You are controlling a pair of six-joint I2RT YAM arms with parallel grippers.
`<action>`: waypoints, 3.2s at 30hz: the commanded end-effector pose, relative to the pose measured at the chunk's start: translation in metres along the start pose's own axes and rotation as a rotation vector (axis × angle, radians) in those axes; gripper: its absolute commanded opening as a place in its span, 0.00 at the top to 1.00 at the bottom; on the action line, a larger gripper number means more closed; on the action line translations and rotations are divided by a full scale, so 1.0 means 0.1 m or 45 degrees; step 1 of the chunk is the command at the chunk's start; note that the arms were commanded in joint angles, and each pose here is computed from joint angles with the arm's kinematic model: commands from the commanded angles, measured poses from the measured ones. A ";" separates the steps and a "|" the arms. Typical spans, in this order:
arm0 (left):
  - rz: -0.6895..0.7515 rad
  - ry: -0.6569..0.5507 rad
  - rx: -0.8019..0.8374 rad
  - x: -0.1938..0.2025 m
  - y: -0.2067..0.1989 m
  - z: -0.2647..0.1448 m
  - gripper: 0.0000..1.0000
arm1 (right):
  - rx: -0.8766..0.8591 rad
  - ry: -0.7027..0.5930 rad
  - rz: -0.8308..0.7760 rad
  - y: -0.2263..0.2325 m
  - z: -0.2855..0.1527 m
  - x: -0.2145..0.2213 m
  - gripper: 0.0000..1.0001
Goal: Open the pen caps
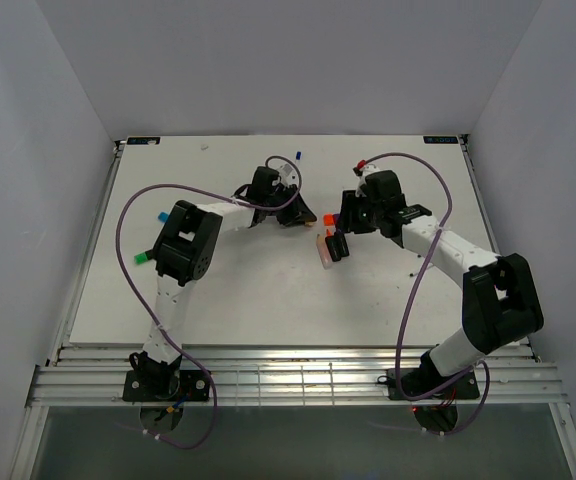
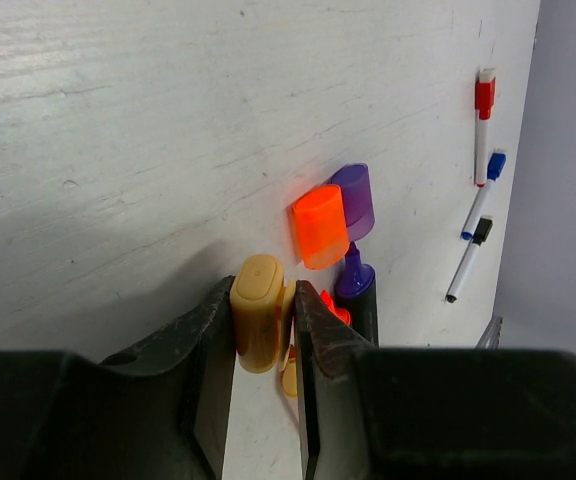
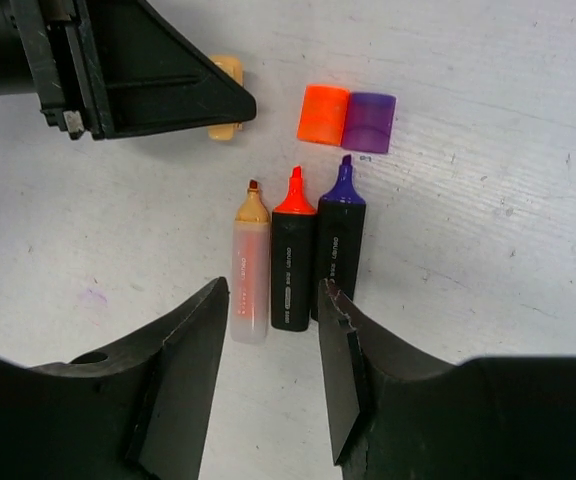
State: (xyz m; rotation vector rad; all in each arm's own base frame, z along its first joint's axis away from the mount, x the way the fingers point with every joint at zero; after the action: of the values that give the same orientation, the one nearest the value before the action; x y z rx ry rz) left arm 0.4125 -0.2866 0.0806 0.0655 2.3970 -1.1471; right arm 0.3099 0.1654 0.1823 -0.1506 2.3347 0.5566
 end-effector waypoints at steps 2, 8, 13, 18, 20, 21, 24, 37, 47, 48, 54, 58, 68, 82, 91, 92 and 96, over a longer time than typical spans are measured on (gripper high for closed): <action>0.012 -0.008 -0.017 -0.08 -0.10 0.00 0.63 | -0.009 -0.045 -0.018 -0.04 -0.08 -0.01 0.52; 0.030 -0.011 -0.035 -0.04 -0.10 -0.04 0.50 | -0.021 -0.030 -0.008 -0.07 -0.07 0.09 0.52; 0.057 -0.027 -0.038 -0.05 -0.12 -0.08 0.44 | -0.016 -0.016 -0.003 -0.11 -0.07 0.16 0.52; 0.102 -0.067 -0.060 -0.11 -0.16 -0.15 0.43 | -0.017 -0.015 -0.003 -0.14 -0.11 0.21 0.52; 0.135 -0.084 -0.074 -0.15 -0.17 -0.18 0.43 | -0.010 -0.014 -0.003 -0.17 -0.13 0.24 0.52; 0.148 -0.101 -0.082 -0.19 -0.17 -0.20 0.43 | -0.013 -0.019 -0.005 -0.17 -0.15 0.24 0.52; 0.164 -0.143 -0.151 -0.32 -0.12 -0.30 0.43 | -0.018 -0.018 -0.007 -0.19 -0.19 0.27 0.52; 0.479 -0.323 -0.508 -0.98 0.24 -0.45 0.41 | -0.039 -0.041 -0.025 -0.26 -0.28 0.34 0.52; 0.669 -0.368 -0.513 -1.27 0.44 -0.11 0.40 | -0.066 -0.076 -0.030 -0.25 -0.32 0.30 0.52; 0.693 -0.377 -0.511 -1.28 0.45 -0.09 0.40 | -0.075 -0.077 -0.029 -0.24 -0.33 0.31 0.52; 0.746 -0.413 -0.461 -1.34 0.49 0.05 0.37 | -0.083 -0.091 -0.026 -0.25 -0.33 0.31 0.52; 0.756 -0.409 -0.393 -1.35 0.49 0.14 0.36 | -0.087 -0.094 -0.024 -0.26 -0.33 0.31 0.52; 0.683 -0.410 -0.296 -1.34 0.53 0.32 0.34 | -0.088 -0.099 -0.025 -0.27 -0.33 0.30 0.52; 0.757 -0.284 -0.379 -1.14 0.66 0.60 0.41 | -0.079 -0.115 -0.027 -0.28 -0.35 0.30 0.53; 0.807 -0.220 -0.504 -1.01 0.75 0.64 0.47 | -0.075 -0.130 -0.030 -0.27 -0.37 0.30 0.53; 0.805 -0.217 -0.513 -1.00 0.76 0.64 0.49 | -0.072 -0.128 -0.032 -0.28 -0.37 0.30 0.53; 0.783 -0.193 -0.574 -0.95 0.84 0.63 0.57 | -0.066 -0.133 -0.031 -0.29 -0.39 0.31 0.53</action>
State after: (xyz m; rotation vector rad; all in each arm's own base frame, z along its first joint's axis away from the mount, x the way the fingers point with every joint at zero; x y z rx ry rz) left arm 0.5654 -0.2677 0.0700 0.4671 2.0133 -0.3637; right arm 0.2679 0.1269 0.1672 -0.1625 2.2802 0.6079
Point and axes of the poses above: each gripper's point midway between its finger pads, its own z axis out along the fingers, its own y axis along the line the jaws close on, x = y × z, the point moved 9 cm from there along -z, back along the fingers, and after that the axes turned 5 degrees about z, right-handed, at the moved point
